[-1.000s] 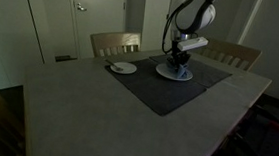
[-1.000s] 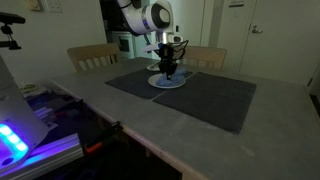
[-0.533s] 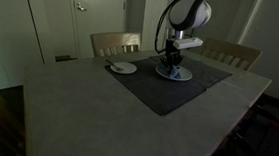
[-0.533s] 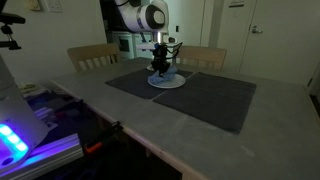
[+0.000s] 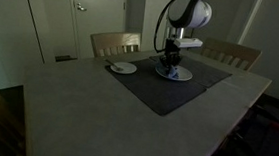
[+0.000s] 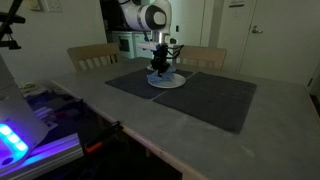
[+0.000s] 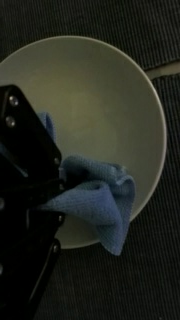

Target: Pick up the towel and clean the plate

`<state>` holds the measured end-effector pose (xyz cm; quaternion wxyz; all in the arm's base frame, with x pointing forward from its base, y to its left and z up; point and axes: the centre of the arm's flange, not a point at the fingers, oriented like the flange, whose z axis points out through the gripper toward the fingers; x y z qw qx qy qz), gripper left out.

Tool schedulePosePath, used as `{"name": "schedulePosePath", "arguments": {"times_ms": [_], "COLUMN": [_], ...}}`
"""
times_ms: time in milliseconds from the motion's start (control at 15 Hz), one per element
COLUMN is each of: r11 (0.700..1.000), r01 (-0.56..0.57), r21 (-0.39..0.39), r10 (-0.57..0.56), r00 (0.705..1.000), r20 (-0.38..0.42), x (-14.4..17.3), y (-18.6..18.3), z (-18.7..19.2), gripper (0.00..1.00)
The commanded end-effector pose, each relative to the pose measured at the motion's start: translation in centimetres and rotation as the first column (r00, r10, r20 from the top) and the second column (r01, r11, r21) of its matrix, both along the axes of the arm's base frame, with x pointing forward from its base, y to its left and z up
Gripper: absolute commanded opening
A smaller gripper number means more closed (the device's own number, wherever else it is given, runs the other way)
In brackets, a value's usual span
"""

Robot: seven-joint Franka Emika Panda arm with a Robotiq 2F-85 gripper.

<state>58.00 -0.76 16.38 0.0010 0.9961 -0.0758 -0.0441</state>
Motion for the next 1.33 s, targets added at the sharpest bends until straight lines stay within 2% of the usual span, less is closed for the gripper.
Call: {"name": "schedulePosePath", "arguments": {"times_ms": [0,267,400,533,733,933,1267], "r11": [0.998,0.984,0.967,0.954,0.973,0.992,0.990], "r01": [0.017,0.038,0.049,0.064,0.079,0.077,0.079], "r21": [-0.061,-0.176,-0.251,-0.293,-0.218,-0.097,0.113], "r10": [-0.020,-0.051,-0.067,-0.080,-0.084,-0.078,-0.085], "r00": [0.998,0.996,0.996,0.996,0.996,0.997,0.995], "r20": [-0.051,-0.071,-0.062,-0.040,-0.015,-0.008,0.049], "x": [-0.8,-1.3,-1.6,-1.9,-1.3,-0.8,0.2], "y": [-2.2,-3.8,-4.2,-4.3,-3.3,-2.4,-1.4], "z": [-1.4,-1.4,-1.5,-1.6,-1.6,-1.4,-0.7], "gripper": [0.02,0.02,0.02,0.02,0.02,0.02,0.02]}}
